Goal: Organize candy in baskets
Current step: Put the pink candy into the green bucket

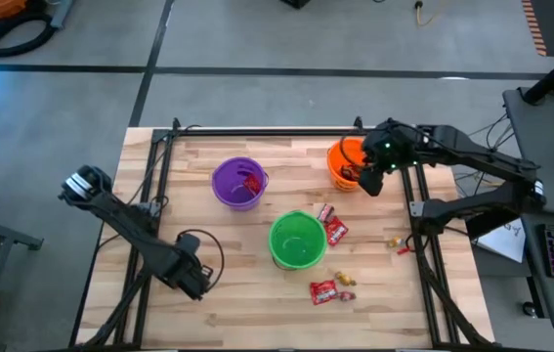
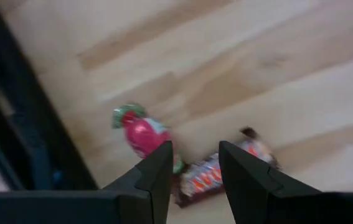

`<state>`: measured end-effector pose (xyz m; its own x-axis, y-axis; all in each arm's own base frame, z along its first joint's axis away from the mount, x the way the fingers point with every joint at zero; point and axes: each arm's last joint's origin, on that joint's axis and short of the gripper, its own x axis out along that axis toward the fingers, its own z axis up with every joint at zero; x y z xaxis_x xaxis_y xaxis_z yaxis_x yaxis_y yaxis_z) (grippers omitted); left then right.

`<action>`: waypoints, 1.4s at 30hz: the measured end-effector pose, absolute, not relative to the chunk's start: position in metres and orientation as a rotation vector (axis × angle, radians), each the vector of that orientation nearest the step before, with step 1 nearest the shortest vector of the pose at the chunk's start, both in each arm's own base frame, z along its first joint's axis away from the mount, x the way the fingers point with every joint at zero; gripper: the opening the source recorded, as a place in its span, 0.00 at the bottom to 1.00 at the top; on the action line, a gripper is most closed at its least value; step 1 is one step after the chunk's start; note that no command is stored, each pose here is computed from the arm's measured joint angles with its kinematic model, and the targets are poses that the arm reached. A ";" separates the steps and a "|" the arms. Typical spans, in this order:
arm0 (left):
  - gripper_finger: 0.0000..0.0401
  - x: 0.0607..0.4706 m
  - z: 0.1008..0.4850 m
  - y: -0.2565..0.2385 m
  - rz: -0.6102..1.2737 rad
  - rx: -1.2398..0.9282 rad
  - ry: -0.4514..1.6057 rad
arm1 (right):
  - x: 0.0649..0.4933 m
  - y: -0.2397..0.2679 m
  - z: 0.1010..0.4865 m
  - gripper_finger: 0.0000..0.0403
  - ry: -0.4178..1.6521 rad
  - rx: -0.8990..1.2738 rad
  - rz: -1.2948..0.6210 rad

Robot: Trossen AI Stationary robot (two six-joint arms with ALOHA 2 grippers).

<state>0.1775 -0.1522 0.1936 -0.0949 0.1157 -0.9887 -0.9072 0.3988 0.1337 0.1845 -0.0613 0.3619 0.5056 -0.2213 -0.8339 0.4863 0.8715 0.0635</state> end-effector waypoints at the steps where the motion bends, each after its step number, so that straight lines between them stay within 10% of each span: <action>1: 0.29 0.177 0.192 -0.152 1.038 -0.767 1.398 | 0.187 -0.061 0.361 0.48 0.959 0.305 -0.428; 14: 0.53 0.171 0.180 -0.159 1.164 -0.741 1.383 | 0.203 -0.050 0.352 0.48 1.010 0.277 -0.367; 42: 0.50 0.151 0.137 -0.150 1.211 -0.802 1.363 | 0.202 -0.049 0.353 0.48 1.002 0.289 -0.371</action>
